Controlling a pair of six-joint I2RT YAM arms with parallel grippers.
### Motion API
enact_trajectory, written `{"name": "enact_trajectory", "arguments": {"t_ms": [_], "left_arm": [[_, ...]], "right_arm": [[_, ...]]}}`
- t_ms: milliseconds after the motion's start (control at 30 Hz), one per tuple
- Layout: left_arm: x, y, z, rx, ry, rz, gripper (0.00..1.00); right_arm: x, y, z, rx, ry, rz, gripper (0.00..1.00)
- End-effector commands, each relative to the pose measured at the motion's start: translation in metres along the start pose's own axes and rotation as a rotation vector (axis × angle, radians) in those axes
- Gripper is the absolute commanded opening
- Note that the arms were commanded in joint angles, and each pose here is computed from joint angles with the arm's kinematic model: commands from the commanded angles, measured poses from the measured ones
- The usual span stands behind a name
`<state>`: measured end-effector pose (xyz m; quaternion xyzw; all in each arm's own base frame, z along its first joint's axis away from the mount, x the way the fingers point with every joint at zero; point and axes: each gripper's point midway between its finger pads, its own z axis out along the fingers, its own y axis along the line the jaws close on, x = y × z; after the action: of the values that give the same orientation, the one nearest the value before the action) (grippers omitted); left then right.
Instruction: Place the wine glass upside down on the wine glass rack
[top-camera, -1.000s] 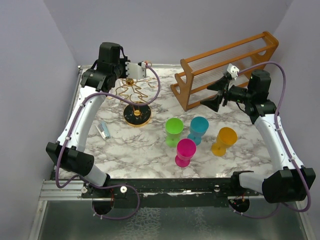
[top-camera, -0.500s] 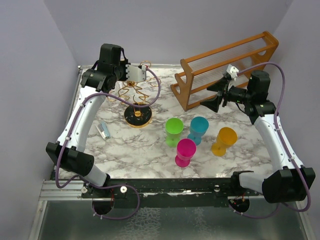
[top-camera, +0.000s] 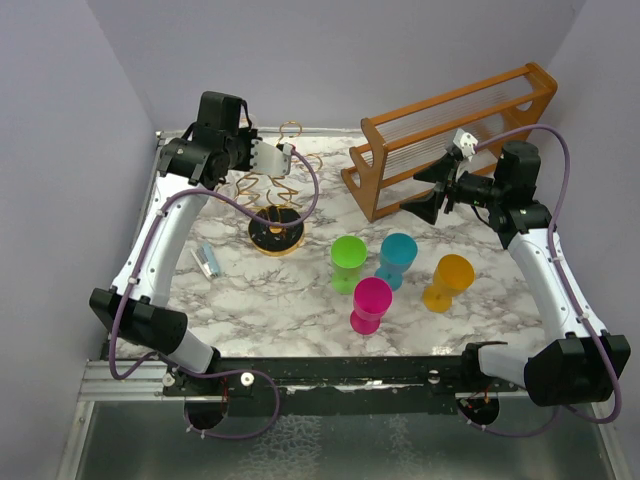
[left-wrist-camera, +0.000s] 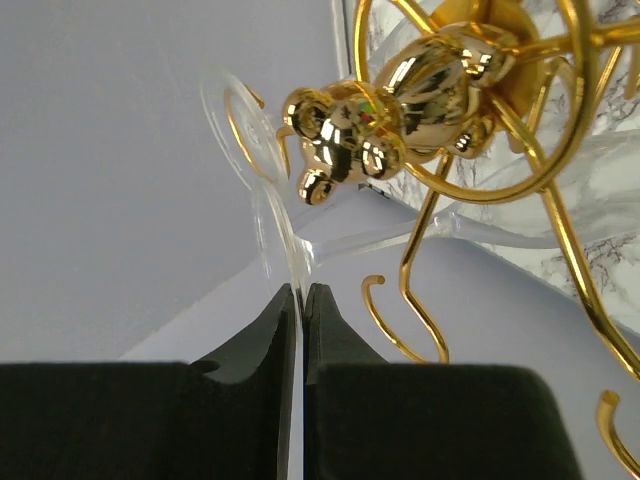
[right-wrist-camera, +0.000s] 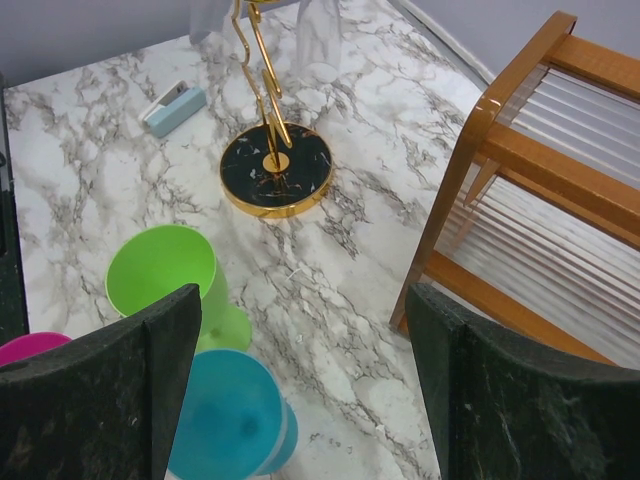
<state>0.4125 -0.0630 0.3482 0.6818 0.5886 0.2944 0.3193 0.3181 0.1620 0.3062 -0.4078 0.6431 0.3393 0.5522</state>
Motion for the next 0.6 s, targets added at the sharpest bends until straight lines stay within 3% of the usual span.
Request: {"name": "enact_trajectory", "arguments": {"t_ms": [0, 567], "left_arm": [[-0.015, 0.012, -0.026, -0.023, -0.096, 0.079, 0.00], [-0.014, 0.006, -0.040, 0.004, -0.107, 0.113, 0.00]], "right_arm": [[-0.004, 0.002, 0.000, -0.009, -0.018, -0.014, 0.82], [-0.004, 0.001, -0.001, -0.007, -0.019, -0.015, 0.83]]}}
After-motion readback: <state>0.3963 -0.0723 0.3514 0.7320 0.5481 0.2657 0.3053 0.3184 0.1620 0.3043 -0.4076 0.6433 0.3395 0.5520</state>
